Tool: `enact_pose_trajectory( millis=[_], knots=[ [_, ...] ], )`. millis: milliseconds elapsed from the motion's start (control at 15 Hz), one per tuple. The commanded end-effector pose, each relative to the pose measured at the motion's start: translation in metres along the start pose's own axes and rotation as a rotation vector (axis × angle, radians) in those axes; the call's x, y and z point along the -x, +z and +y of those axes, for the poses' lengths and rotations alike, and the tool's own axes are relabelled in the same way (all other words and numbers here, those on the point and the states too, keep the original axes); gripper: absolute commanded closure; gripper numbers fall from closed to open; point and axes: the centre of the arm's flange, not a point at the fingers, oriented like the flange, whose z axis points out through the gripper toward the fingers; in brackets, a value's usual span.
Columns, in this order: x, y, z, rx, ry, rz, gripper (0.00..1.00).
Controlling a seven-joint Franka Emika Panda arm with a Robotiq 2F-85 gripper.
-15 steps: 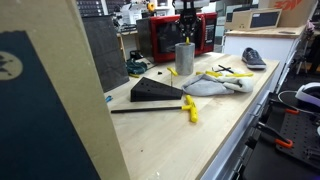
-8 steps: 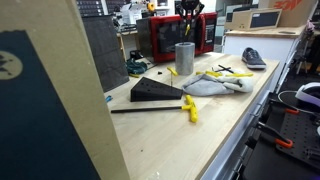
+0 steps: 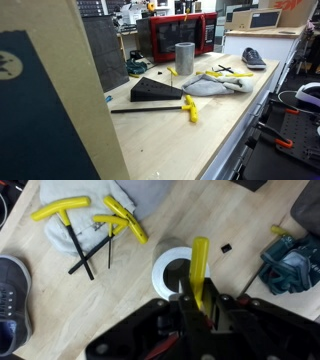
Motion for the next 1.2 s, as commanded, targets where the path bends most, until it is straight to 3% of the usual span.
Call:
enact_pose_trajectory(
  millis=[0, 800, 1133],
  knots=[
    [-0.001, -0.020, -0.015, -0.014, -0.012, -0.089, 0.96],
    [0.038, 0.049, -0.096, 0.115, -0.111, -0.200, 0.96],
    [0.072, 0.053, -0.122, 0.136, -0.124, -0.127, 0.96]
  ],
)
